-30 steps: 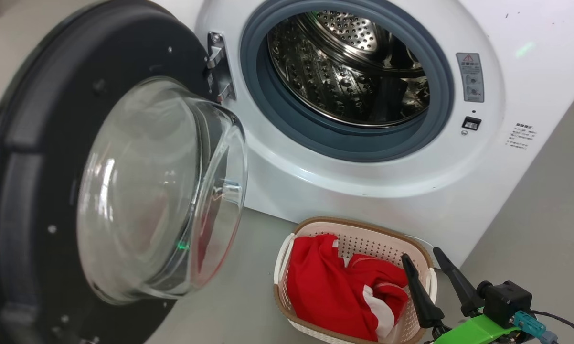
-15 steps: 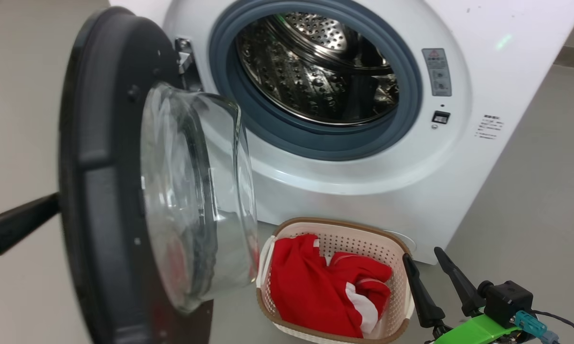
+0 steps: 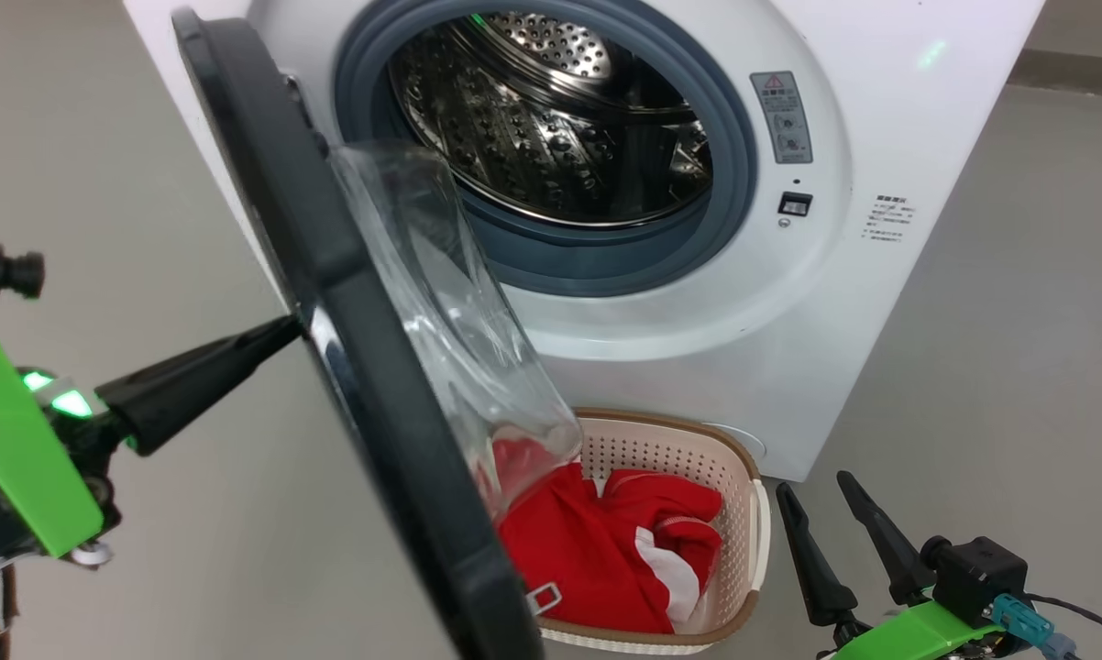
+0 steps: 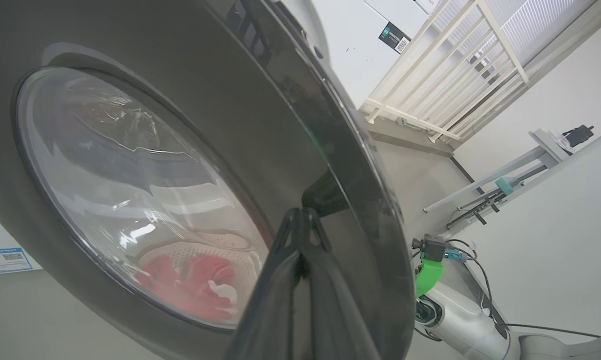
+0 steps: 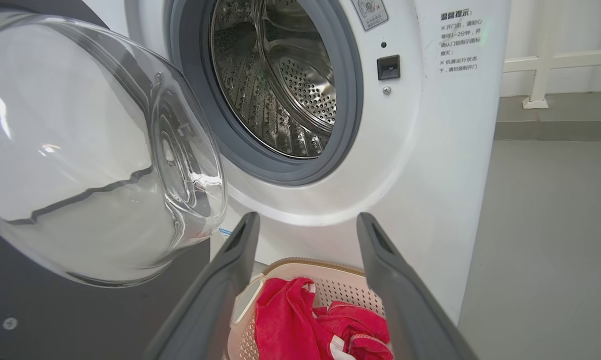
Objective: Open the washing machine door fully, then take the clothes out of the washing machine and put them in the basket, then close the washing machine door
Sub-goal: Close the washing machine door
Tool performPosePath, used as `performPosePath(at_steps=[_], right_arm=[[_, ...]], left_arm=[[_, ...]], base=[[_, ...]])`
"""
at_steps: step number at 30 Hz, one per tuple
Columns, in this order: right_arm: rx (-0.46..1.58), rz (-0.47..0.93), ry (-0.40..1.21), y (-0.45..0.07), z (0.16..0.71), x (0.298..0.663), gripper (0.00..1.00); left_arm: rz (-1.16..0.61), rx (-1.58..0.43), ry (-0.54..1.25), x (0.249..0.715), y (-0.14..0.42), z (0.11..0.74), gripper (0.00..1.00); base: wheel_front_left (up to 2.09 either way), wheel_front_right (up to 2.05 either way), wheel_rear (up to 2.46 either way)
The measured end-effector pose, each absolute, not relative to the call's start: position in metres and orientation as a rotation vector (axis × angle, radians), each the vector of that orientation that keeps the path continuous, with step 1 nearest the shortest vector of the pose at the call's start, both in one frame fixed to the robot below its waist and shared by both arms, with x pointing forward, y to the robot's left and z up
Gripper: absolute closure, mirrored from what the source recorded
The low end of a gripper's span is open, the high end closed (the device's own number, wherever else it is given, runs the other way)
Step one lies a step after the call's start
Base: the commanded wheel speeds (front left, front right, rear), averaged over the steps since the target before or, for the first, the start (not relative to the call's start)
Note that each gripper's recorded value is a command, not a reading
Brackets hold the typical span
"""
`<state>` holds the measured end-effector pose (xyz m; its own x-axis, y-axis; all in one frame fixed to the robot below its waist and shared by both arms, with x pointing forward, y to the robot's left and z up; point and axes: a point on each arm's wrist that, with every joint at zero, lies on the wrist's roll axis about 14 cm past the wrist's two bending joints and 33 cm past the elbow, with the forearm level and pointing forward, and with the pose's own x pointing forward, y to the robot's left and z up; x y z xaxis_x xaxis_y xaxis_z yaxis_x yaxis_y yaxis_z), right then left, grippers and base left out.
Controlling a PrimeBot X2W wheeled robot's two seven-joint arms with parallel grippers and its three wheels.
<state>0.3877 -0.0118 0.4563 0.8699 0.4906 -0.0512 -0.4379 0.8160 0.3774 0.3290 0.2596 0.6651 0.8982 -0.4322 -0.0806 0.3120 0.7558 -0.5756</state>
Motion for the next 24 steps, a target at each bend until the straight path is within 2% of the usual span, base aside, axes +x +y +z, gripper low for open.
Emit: performPosePath(at_steps=[10, 16, 17, 18, 24], right_arm=[[0.366, 0.475, 0.144, -0.018, 0.456, 0.39, 0.0], [0.363, 0.491, 0.134, -0.014, 0.461, 0.389, 0.0], [0.362, 0.496, 0.132, -0.012, 0.462, 0.389, 0.0], [0.361, 0.503, 0.13, -0.011, 0.463, 0.387, 0.0], [0.355, 0.523, 0.138, -0.006, 0.463, 0.38, 0.0]], left_arm=[[-0.35, -0.598, 0.17, 0.338, 0.269, 0.659, 1.0], [-0.226, -0.672, 0.152, 0.327, 0.294, 0.63, 0.99], [-0.195, -0.681, 0.149, 0.324, 0.3, 0.623, 0.93], [-0.166, -0.693, 0.151, 0.321, 0.304, 0.614, 0.82], [-0.016, -0.765, 0.18, 0.296, 0.321, 0.561, 0.69]], base=[[0.0, 0.0, 0.0], [0.0, 0.0, 0.0], [0.0, 0.0, 0.0], [0.0, 0.0, 0.0], [0.0, 0.0, 0.0]])
